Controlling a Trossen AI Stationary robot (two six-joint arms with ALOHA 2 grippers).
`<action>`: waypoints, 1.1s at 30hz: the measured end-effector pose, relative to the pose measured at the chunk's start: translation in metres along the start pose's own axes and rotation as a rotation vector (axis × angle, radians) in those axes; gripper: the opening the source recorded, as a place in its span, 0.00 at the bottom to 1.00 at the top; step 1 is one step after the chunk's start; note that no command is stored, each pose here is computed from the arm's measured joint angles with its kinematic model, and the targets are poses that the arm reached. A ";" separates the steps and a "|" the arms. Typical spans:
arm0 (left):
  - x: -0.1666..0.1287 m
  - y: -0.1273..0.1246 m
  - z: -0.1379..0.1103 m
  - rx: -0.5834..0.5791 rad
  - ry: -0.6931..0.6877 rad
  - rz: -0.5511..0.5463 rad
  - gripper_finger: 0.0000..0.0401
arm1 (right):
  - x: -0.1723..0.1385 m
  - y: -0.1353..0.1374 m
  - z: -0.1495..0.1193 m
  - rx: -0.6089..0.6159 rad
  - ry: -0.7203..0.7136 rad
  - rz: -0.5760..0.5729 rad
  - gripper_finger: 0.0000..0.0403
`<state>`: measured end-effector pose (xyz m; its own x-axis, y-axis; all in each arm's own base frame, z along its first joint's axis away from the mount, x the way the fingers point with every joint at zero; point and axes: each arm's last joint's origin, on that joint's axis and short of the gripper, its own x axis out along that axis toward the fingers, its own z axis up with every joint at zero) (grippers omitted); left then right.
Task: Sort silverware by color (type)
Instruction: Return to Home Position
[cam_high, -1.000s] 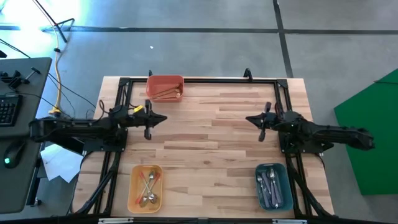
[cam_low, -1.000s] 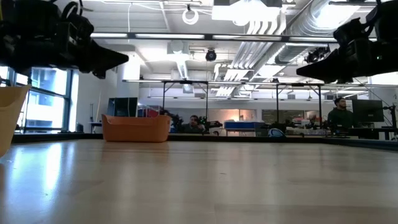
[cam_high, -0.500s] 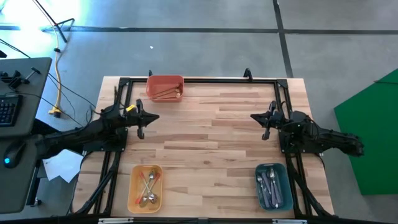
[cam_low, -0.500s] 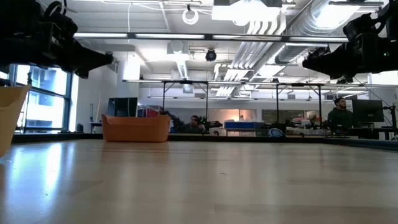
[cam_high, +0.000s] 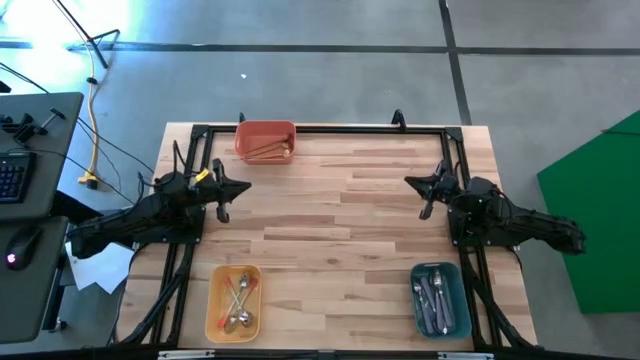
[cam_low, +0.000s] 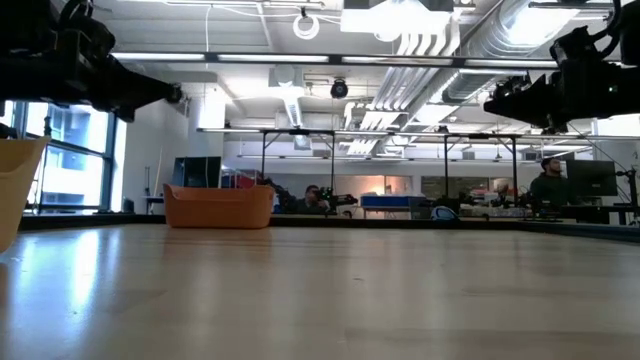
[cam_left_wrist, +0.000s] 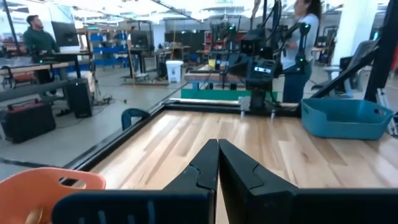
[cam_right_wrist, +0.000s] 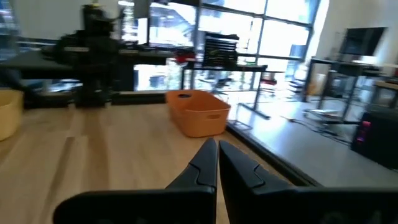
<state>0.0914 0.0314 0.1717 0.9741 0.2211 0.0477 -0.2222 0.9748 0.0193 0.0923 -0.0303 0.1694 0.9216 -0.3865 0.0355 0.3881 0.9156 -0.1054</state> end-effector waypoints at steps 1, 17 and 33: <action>0.000 0.000 0.000 -0.001 0.000 0.005 0.01 | 0.000 -0.001 0.000 0.001 -0.001 -0.023 0.00; 0.000 0.002 -0.002 -0.048 0.020 0.092 0.01 | 0.000 -0.006 0.000 0.049 0.000 -0.112 0.00; 0.000 0.002 -0.002 -0.048 0.020 0.090 0.01 | 0.000 -0.006 0.000 0.057 -0.001 -0.112 0.00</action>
<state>0.0911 0.0338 0.1698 0.9509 0.3083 0.0272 -0.3074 0.9510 -0.0321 0.0902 -0.0357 0.1703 0.8724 -0.4868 0.0444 0.4886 0.8714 -0.0439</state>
